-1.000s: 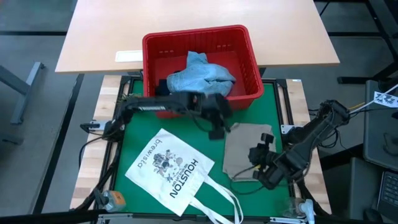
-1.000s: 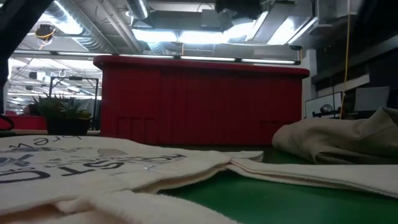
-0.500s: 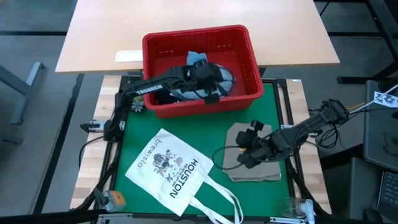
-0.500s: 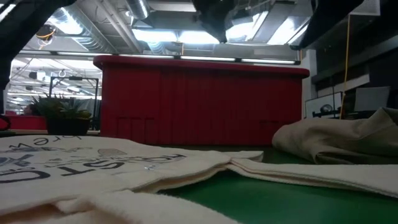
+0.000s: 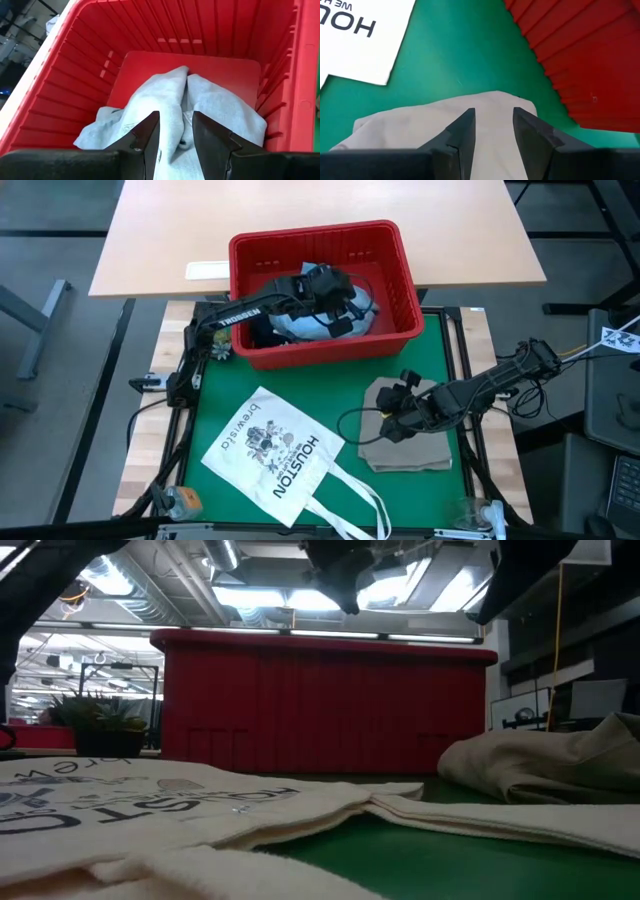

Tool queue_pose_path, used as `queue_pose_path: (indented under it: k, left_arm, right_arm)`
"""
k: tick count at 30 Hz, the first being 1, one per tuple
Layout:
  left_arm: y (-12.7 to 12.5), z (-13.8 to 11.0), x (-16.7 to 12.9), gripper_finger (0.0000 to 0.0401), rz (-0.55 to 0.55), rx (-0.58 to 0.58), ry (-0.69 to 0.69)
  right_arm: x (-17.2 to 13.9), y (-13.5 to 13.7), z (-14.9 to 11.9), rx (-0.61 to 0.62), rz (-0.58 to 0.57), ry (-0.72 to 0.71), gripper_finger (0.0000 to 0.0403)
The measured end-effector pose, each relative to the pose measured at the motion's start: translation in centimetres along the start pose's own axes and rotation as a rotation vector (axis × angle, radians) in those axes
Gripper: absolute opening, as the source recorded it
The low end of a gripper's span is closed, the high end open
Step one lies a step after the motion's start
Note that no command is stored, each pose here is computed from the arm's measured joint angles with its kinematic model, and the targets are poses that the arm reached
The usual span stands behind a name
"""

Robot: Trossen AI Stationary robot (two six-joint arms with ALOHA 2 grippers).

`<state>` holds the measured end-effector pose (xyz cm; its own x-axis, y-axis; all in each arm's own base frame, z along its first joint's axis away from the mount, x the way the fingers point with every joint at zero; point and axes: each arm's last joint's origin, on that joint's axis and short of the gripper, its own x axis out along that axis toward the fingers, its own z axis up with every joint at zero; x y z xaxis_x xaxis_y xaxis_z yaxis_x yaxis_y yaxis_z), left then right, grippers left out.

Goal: Fold Laundry from Bin
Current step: Fold the light blue pants

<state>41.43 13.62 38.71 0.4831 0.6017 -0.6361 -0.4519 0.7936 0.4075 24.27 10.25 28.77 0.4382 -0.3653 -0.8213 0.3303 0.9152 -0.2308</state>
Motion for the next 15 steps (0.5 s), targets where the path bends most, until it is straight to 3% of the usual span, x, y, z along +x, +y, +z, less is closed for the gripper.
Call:
queue_pose_path:
  k: [15]
  left_arm:
    - [-0.05, 0.67, -0.04, 0.0112, 0.007, -0.03, -0.064]
  right_arm:
    - [-0.01, 0.01, -0.01, -0.013, 0.0, 0.0, 0.0133]
